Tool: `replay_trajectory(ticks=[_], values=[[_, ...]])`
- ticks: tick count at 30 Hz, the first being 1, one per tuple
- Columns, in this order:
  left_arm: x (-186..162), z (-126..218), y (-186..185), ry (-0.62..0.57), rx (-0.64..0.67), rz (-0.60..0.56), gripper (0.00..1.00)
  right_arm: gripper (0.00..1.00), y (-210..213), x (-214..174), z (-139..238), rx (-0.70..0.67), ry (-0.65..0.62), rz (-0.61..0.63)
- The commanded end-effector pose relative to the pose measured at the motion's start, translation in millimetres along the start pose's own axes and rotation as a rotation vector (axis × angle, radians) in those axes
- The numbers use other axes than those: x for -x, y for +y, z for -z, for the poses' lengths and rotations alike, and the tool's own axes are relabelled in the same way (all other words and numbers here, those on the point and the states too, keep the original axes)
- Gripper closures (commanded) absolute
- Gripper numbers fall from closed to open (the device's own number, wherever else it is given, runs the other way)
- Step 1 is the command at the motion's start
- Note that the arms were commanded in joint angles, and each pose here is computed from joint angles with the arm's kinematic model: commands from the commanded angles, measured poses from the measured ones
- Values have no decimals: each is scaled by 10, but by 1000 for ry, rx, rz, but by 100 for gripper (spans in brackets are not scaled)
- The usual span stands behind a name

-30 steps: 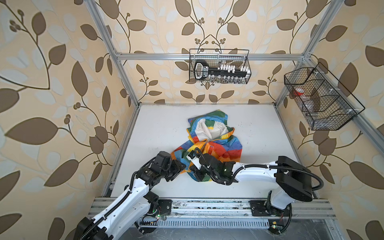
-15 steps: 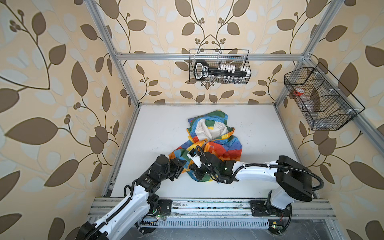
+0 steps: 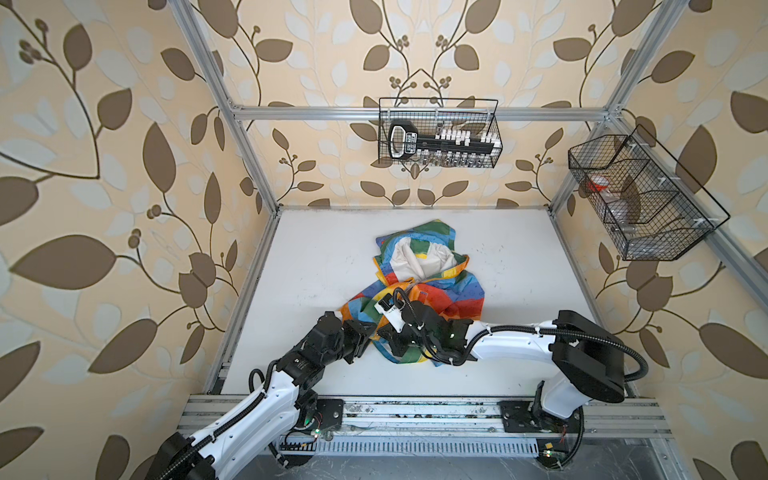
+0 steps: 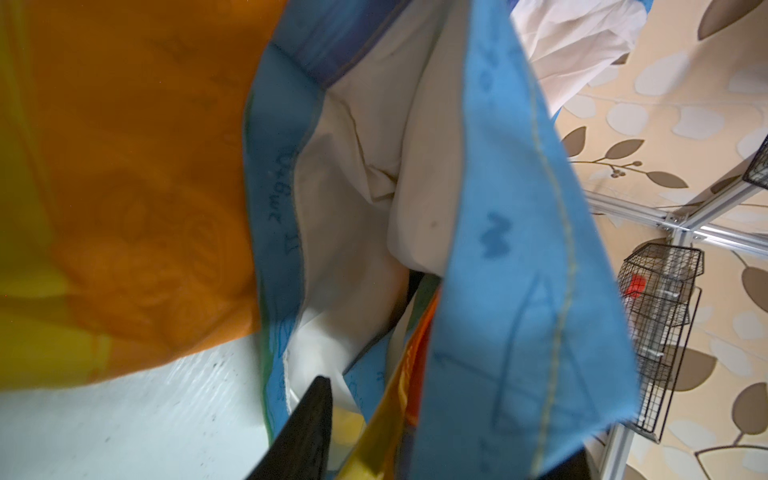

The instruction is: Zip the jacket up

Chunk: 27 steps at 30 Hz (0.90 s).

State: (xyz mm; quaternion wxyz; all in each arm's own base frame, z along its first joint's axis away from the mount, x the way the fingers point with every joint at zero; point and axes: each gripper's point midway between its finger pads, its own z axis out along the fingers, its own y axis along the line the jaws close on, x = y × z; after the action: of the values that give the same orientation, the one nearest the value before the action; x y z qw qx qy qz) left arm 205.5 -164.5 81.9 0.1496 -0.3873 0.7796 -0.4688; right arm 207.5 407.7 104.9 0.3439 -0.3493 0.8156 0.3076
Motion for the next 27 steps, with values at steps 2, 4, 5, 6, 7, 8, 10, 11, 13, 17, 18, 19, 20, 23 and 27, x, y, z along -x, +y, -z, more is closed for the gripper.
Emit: replay_trajectory(ticks=[2,4,5,6,7,8,10,11,13,17,18,19,20,23,27], values=[[53,12,-111,-39,-49,2,70,100,49,128,63,24,-38,-4],[58,14,-107,-42,-49,2,74,100,53,125,66,26,-37,-3],[60,15,-104,-44,-47,1,75,100,49,126,69,25,-38,-5],[62,15,-98,-44,-45,1,77,100,41,120,69,23,-37,-5],[63,16,-96,-46,-45,0,78,100,39,111,68,22,-35,-5],[62,16,-93,-46,-45,0,80,100,28,113,74,20,-36,-6],[64,19,-91,-46,-45,0,84,100,24,99,73,20,-33,-6],[63,20,-90,-46,-45,-1,87,100,15,92,76,18,-33,-8],[67,23,-86,-49,-43,-3,89,100,13,88,80,18,-33,-9],[72,24,-78,-52,-40,-3,93,100,4,94,88,17,-35,-9],[69,24,-80,-51,-40,-4,95,100,2,89,85,17,-33,-10],[72,25,-82,-52,-40,-6,98,100,-3,92,86,17,-34,-11],[68,23,-79,-50,-38,-9,100,100,-4,98,89,16,-36,-12],[61,32,-103,-48,-29,-37,100,100,-17,108,83,7,-34,-17],[7,21,-297,-18,-66,-108,100,100,-87,88,70,-31,-29,-18]])
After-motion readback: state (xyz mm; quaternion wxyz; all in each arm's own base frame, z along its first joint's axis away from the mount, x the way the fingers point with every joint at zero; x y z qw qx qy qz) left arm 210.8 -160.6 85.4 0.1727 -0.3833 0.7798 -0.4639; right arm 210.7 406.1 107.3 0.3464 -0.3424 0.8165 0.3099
